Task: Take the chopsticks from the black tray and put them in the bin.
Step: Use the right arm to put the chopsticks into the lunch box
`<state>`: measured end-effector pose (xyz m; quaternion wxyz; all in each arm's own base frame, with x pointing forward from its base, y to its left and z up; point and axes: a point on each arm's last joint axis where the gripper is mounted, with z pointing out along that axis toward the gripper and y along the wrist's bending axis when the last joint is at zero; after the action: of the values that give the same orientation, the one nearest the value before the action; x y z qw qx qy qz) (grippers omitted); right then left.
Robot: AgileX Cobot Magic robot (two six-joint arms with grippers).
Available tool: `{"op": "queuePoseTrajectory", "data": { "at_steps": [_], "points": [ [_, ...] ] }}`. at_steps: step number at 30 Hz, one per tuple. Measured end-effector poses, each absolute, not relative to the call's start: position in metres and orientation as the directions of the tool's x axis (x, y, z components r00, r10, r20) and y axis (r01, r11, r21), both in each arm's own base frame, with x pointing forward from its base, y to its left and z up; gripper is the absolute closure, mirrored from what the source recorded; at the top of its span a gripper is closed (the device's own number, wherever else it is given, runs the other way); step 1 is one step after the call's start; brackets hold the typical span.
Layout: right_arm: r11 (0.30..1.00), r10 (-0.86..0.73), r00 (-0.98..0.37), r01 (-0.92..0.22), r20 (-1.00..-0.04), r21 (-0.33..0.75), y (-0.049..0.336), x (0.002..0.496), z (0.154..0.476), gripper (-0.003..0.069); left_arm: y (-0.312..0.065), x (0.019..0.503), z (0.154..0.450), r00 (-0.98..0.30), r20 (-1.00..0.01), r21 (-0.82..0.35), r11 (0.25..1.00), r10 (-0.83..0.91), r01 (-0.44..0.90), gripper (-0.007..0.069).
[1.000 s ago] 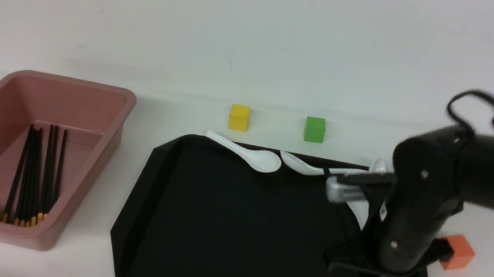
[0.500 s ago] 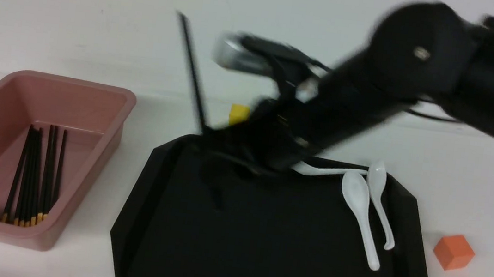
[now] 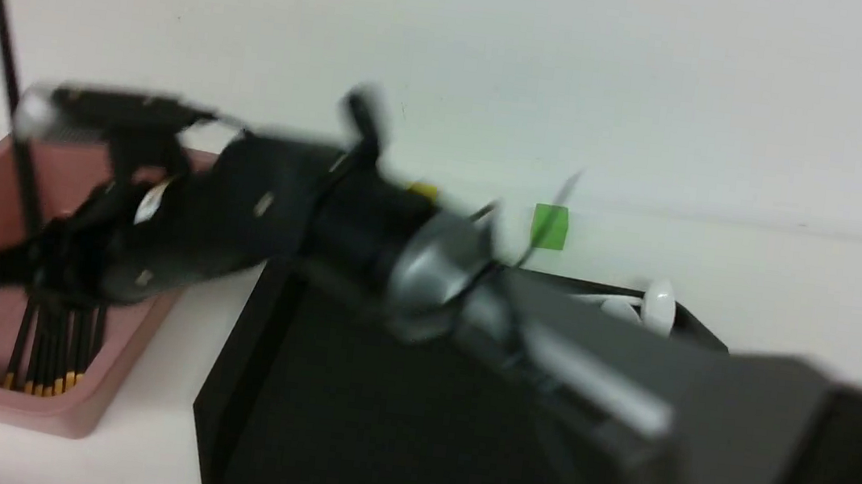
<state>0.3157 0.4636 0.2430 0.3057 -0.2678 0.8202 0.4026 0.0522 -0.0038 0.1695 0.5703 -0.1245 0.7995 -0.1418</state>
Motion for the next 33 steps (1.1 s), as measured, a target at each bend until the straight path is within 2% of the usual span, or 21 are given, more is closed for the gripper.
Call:
{"op": "queuePoseTrajectory", "data": {
  "at_steps": [6,14,18,21,24,28,33],
  "points": [
    [0.551,-0.176,-0.668,-0.676,-0.723,0.490,0.476,0.319,0.208,0.0527,-0.004,0.052,0.169,-0.318,-0.877,-0.369,0.929,-0.361,-0.037,0.0386],
    [0.553,-0.170,-0.651,-0.684,-0.740,0.475,0.476,0.321,0.210,0.0413,-0.004,0.052,0.169,-0.318,-0.877,-0.369,0.929,-0.361,-0.037,0.0386],
    [0.553,-0.237,-0.650,-0.702,-0.722,0.449,0.473,0.317,0.209,0.0423,-0.004,0.052,0.169,-0.318,-0.877,-0.369,0.929,-0.361,-0.037,0.0386],
    [0.547,-0.328,-0.635,-0.732,-0.700,0.407,0.468,0.311,0.216,0.0463,-0.004,0.052,0.169,-0.318,-0.877,-0.369,0.929,-0.361,-0.037,0.0386],
    [0.533,-0.428,-0.598,-0.773,-0.678,0.345,0.456,0.302,0.240,0.0517,-0.004,0.052,0.169,-0.318,-0.877,-0.369,0.929,-0.361,-0.037,0.0386],
    [0.512,-0.595,-0.543,-0.825,-0.593,0.241,0.426,0.283,0.286,0.0585,-0.004,0.052,0.169,-0.318,-0.877,-0.369,0.929,-0.361,-0.037,0.0386],
    [0.512,-0.696,-0.494,-0.850,-0.521,0.121,0.390,0.266,0.333,0.0634,-0.004,0.052,0.169,-0.318,-0.877,-0.369,0.929,-0.361,-0.037,0.0386]
  ]
}}
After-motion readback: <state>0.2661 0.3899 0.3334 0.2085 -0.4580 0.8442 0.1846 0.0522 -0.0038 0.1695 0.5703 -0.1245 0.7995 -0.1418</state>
